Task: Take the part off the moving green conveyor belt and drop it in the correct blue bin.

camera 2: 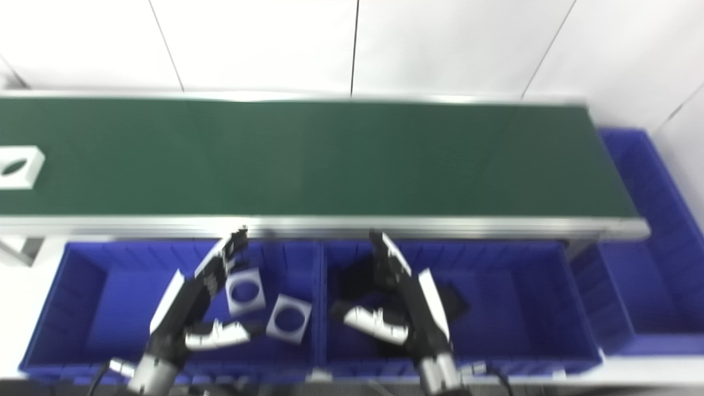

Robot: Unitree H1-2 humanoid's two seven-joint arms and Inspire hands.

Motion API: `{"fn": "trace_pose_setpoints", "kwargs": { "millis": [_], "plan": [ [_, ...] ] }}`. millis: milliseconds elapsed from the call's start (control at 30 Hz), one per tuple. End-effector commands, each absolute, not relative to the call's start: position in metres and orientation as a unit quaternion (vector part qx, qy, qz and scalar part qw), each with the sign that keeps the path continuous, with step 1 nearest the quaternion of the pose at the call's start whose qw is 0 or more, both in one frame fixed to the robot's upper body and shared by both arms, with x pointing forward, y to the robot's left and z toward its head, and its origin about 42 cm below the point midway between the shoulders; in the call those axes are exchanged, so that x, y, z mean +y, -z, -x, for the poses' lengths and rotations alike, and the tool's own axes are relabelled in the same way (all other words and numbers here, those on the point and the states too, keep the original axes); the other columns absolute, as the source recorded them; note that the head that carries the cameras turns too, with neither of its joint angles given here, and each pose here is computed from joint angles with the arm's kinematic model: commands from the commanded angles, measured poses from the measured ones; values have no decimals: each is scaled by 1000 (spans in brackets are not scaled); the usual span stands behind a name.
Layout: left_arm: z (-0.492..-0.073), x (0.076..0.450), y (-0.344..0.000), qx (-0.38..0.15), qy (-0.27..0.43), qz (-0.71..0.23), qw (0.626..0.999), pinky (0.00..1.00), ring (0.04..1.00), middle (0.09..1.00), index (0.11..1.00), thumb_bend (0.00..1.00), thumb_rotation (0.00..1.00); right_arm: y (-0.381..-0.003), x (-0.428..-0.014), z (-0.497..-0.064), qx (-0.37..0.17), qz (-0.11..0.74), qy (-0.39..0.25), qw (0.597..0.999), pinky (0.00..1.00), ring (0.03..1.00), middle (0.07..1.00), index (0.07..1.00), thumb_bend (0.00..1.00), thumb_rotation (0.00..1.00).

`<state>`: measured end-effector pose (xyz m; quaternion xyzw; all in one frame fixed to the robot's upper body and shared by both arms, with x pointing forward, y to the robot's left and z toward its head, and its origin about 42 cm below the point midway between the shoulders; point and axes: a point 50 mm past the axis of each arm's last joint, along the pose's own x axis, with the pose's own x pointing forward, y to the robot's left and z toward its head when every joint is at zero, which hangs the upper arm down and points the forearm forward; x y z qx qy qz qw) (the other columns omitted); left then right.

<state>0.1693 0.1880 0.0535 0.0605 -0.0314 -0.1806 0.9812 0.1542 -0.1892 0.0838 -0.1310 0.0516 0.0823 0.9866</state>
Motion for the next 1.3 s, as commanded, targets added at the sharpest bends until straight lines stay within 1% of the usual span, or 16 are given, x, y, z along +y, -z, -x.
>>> {"fn": "trace_pose_setpoints", "kwargs": {
  "millis": [0, 200, 433, 633, 733, 867, 967, 1133, 1267],
  "plan": [
    [-173, 185, -61, -69, 181, -50, 980, 876, 959, 980, 938, 860, 309, -92, -187, -156, 20, 121, -82, 989, 883, 927, 938, 929, 743, 409],
    [-173, 185, -59, -68, 179, -49, 980, 884, 960, 980, 937, 871, 310, -90, -187, -155, 13, 130, -82, 988, 881, 919, 927, 922, 744, 425],
    [-174, 183, -55, -67, 181, -49, 980, 851, 960, 984, 935, 870, 302, -85, -188, -156, 18, 129, -82, 988, 883, 923, 927, 922, 740, 411],
    [-175, 183, -55, -65, 178, -50, 980, 863, 964, 984, 936, 887, 314, -85, -188, -158, 9, 135, -84, 987, 880, 922, 928, 922, 739, 426],
    [-177, 184, -55, -68, 179, -52, 980, 864, 969, 987, 936, 875, 299, -84, -188, -159, 12, 135, -84, 987, 881, 923, 926, 922, 741, 423],
    [-178, 185, -56, -83, 167, -51, 981, 859, 953, 983, 939, 854, 283, -83, -188, -161, 14, 139, -84, 987, 887, 923, 928, 928, 732, 427],
    [-178, 184, -59, -90, 148, -51, 984, 844, 928, 952, 913, 875, 285, -83, -189, -162, 7, 135, -84, 987, 918, 938, 941, 945, 697, 430],
    [-179, 185, -58, -90, 142, -71, 983, 837, 905, 925, 884, 913, 314, -84, -188, -163, 3, 132, -79, 988, 916, 955, 963, 964, 627, 400],
    [-181, 184, -57, -90, 139, -76, 983, 823, 890, 911, 871, 935, 321, -83, -189, -164, 1, 130, -81, 988, 929, 961, 970, 970, 613, 407]
  ]
}}
